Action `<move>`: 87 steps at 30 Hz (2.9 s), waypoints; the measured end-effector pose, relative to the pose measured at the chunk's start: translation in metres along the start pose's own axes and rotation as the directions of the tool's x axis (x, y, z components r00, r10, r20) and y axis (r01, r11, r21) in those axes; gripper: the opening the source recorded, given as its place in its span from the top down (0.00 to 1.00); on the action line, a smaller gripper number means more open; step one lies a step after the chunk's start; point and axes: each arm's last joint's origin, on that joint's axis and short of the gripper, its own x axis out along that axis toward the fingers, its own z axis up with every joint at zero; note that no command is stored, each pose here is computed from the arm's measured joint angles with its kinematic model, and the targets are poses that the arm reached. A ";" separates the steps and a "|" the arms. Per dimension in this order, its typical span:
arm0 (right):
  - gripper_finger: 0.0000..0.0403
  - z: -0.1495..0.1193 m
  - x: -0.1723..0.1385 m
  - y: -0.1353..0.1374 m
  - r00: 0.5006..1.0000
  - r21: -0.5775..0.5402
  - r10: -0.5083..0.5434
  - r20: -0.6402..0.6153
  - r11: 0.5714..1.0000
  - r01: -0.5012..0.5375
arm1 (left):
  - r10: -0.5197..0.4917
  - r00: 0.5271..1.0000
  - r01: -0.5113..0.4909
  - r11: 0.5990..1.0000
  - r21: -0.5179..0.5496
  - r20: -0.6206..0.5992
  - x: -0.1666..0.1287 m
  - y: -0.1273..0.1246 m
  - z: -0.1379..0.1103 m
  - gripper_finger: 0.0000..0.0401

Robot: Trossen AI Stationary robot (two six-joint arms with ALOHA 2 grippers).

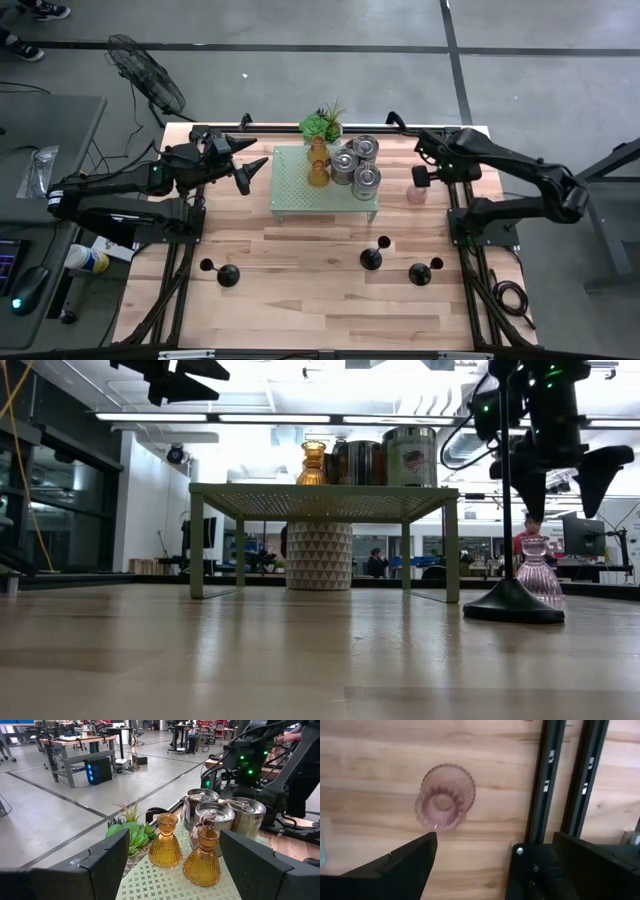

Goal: Pick & Place candle stick holders
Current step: Put the pink glass candle holder on the shelf

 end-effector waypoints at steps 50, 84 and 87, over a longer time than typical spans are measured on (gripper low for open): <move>0.28 0.023 0.046 0.012 0.999 0.209 0.037 0.032 0.977 -0.043 | -0.001 1.000 0.001 1.000 0.010 -0.025 0.000 0.000 -0.003 0.24; 0.68 0.028 0.053 0.019 0.998 0.183 0.062 0.027 0.981 -0.066 | 0.002 1.000 -0.002 1.000 0.010 -0.023 0.000 0.000 -0.002 0.24; 0.69 0.029 0.053 0.020 0.997 0.183 0.065 0.031 0.981 -0.070 | 0.001 1.000 -0.001 1.000 0.010 -0.023 0.000 0.000 -0.002 0.24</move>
